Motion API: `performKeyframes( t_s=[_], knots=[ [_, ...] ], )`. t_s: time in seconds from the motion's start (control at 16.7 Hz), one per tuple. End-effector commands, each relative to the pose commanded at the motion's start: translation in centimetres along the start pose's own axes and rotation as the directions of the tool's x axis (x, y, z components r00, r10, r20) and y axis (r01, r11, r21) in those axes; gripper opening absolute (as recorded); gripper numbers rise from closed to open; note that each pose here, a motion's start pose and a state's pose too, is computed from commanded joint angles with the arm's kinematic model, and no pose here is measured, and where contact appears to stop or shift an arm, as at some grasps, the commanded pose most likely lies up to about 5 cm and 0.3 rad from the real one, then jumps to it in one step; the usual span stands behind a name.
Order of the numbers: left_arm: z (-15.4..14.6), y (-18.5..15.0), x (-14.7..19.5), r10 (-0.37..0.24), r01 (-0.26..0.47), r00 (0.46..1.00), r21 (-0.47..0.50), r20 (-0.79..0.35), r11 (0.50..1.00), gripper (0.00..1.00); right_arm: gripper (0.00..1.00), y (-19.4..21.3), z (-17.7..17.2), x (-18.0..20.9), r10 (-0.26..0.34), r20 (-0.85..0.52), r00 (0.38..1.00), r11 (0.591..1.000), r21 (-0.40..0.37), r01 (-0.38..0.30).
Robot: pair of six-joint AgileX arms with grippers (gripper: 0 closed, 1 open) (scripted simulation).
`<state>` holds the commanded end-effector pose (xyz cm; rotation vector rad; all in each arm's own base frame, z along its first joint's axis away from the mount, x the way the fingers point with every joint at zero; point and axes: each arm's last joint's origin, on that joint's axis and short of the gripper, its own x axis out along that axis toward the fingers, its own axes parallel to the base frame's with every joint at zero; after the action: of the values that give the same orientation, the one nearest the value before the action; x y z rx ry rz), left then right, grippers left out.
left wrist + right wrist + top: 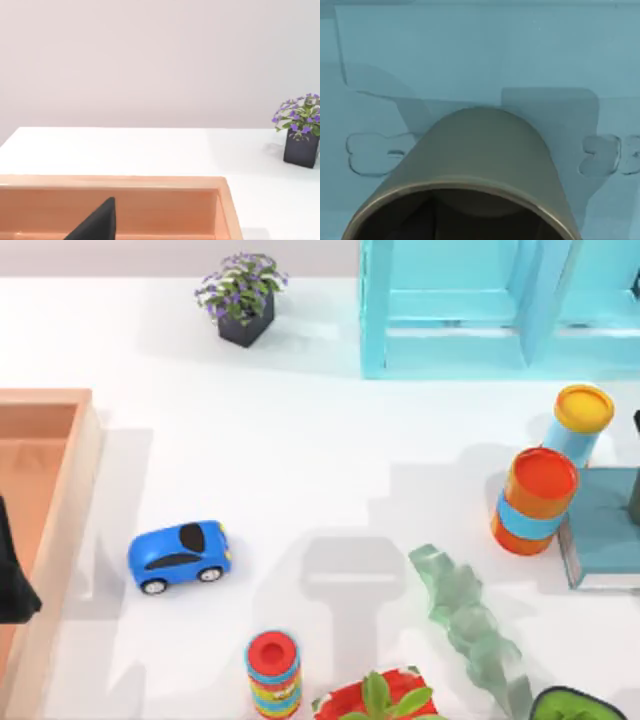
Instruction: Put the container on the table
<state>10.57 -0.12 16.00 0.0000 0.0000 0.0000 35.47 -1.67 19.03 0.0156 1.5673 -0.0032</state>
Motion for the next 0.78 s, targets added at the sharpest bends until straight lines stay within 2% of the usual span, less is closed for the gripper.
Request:
performKeyframes(
  t_s=[0.36, 0.78],
  knots=[
    [0.00, 0.00, 0.00, 0.000, 0.000, 1.000, 0.000, 0.000, 1.000, 1.00, 1.00, 0.00, -0.15, 0.96, 0.000, -0.005, 1.000, 1.000, 0.000, 0.000],
    [0.00, 0.00, 0.00, 0.000, 0.000, 1.000, 0.000, 0.000, 1.000, 1.00, 0.47, 0.00, -0.15, 0.96, 0.000, -0.005, 1.000, 1.000, 0.000, 0.000]
  ],
)
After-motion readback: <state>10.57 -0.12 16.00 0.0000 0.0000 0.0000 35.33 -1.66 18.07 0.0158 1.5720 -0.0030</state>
